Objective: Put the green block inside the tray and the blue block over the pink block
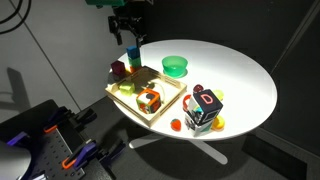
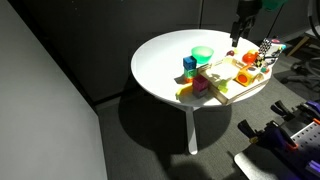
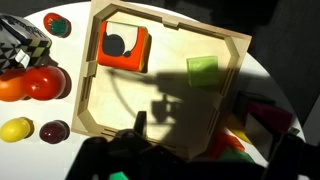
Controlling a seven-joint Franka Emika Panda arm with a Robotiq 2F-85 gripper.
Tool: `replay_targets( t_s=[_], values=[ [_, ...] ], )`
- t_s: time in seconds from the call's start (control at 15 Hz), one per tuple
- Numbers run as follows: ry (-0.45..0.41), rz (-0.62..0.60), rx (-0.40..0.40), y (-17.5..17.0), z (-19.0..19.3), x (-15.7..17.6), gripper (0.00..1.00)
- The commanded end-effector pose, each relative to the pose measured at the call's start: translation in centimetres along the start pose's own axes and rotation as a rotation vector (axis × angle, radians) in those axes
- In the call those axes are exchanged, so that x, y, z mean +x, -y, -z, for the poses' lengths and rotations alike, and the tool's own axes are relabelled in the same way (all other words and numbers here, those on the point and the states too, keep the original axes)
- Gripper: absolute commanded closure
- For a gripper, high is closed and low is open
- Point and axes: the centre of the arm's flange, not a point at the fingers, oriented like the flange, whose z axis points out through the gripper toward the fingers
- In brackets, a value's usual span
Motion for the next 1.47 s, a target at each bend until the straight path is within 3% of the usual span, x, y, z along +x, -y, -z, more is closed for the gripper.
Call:
replay_targets(
  t_s=[0.0,0.67,1.4],
  values=[
    [-0.031,0.005,0.002,0.7,0.0,1.1,0.00],
    [-0.120,0.010,0.001,5.0,-2.8,6.1,0.00],
    [-0.256,-0.104,0.036,10.3,-4.8,10.9,0.00]
  ],
)
